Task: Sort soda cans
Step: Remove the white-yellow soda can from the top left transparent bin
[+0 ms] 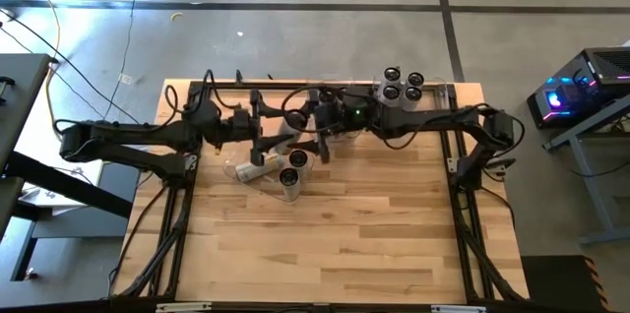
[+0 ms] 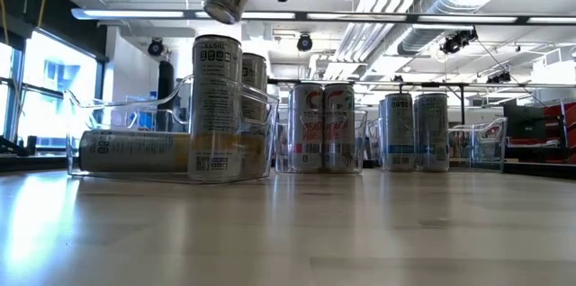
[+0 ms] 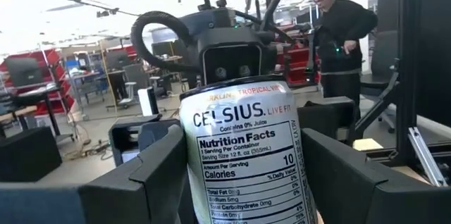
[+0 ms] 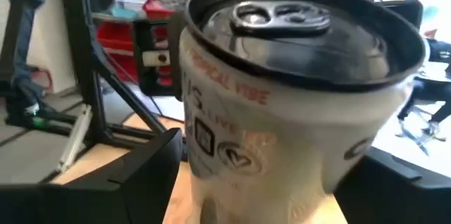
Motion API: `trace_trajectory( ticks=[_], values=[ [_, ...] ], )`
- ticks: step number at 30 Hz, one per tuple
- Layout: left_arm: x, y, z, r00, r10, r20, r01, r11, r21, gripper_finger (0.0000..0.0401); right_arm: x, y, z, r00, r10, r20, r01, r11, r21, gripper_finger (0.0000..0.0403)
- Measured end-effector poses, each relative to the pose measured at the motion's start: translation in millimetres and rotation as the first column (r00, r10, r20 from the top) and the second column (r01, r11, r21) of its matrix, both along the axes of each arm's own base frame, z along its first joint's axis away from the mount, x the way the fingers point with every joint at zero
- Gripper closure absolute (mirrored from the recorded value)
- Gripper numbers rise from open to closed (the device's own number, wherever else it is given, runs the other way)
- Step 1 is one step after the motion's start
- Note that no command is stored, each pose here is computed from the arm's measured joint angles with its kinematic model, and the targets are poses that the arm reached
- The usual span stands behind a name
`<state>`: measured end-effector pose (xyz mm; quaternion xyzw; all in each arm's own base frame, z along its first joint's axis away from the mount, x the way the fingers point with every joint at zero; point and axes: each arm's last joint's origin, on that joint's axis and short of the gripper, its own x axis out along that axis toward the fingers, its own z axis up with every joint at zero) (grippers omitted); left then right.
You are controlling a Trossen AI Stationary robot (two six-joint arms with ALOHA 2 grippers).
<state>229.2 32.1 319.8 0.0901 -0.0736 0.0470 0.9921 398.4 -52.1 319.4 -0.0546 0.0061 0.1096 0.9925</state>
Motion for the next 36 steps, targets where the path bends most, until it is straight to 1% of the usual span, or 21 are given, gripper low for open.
trace_trajectory(
  ticks=[4,6,9,10,15,18,20,22,24,26,28,30,32,34,36],
  values=[
    [1.0,-6.7,-0.8,1.000,-0.005,-0.009,0.005,1.000,0.023,0.0162,2.6,14.2,0.0,0.997,-0.073,-0.001,0.073,0.997,0.004,0.0100],
    [1.4,-9.6,-1.3,1.000,-0.017,-0.014,0.018,1.000,0.024,0.0162,3.3,19.6,0.6,0.995,-0.096,0.004,0.096,0.995,0.004,0.0121],
    [1.5,-14.0,-0.7,0.999,-0.036,-0.010,0.036,0.999,0.036,0.0157,3.8,25.2,1.7,0.995,-0.101,0.016,0.101,0.995,0.010,0.0163],
    [1.6,-15.5,-0.6,0.999,-0.046,-0.010,0.046,0.998,0.046,0.0152,4.0,27.2,1.8,0.994,-0.108,0.018,0.108,0.994,0.008,0.0167],
    [2.0,-21.6,-1.9,0.996,-0.090,-0.025,0.091,0.993,0.070,0.0113,-1.1,37.0,4.5,0.988,-0.151,-0.033,0.152,0.988,0.017,0.0167],
    [-1.3,-22.8,0.0,0.995,-0.097,-0.024,0.098,0.993,0.068,0.0097,-8.3,42.4,7.4,0.967,-0.241,-0.086,0.242,0.970,-0.001,0.0167],
    [-6.2,-22.7,2.8,0.996,-0.086,-0.022,0.087,0.993,0.078,0.0093,-14.2,40.8,13.5,0.940,-0.331,-0.082,0.330,0.944,-0.027,0.0167],
    [-13.7,-22.0,7.5,0.999,-0.048,-0.011,0.048,0.996,0.075,0.0092,-21.9,33.6,22.6,0.909,-0.411,-0.067,0.409,0.912,-0.036,0.0167],
    [-22.7,-21.0,12.2,1.000,0.001,-0.003,-0.001,0.998,0.068,0.0092,-31.9,27.9,28.8,0.877,-0.470,-0.096,0.468,0.882,-0.045,0.0167],
    [-32.6,-20.7,14.3,0.999,0.049,-0.022,-0.048,0.997,0.055,0.0091,-44.4,27.3,29.0,0.829,-0.544,-0.128,0.541,0.839,-0.062,0.0167],
    [-41.1,-21.7,12.3,0.992,0.106,-0.075,-0.103,0.994,0.036,0.0091,-58.7,35.9,25.4,0.756,-0.635,-0.161,0.627,0.772,-0.100,0.0167],
    [-46.7,-23.8,6.4,0.976,0.158,-0.152,-0.158,0.987,0.015,0.0091,-74.0,48.2,22.4,0.703,-0.688,-0.179,0.683,0.724,-0.099,0.0167],
    [-49.8,-26.8,-0.3,0.957,0.187,-0.224,-0.194,0.981,-0.012,0.0091,-88.5,63.8,21.4,0.687,-0.705,-0.176,0.710,0.703,-0.040,0.0167],
    [-51.1,-31.5,-5.5,0.944,0.184,-0.272,-0.202,0.979,-0.036,0.0091,-100.5,82.3,15.5,0.675,-0.717,-0.175,0.729,0.684,0.013,0.0167],
    [-51.3,-37.1,-14.0,0.934,0.188,-0.305,-0.213,0.976,-0.053,0.0091,-110.8,103.5,1.2,0.643,-0.745,-0.179,0.760,0.650,0.023,0.0167]
  ],
)
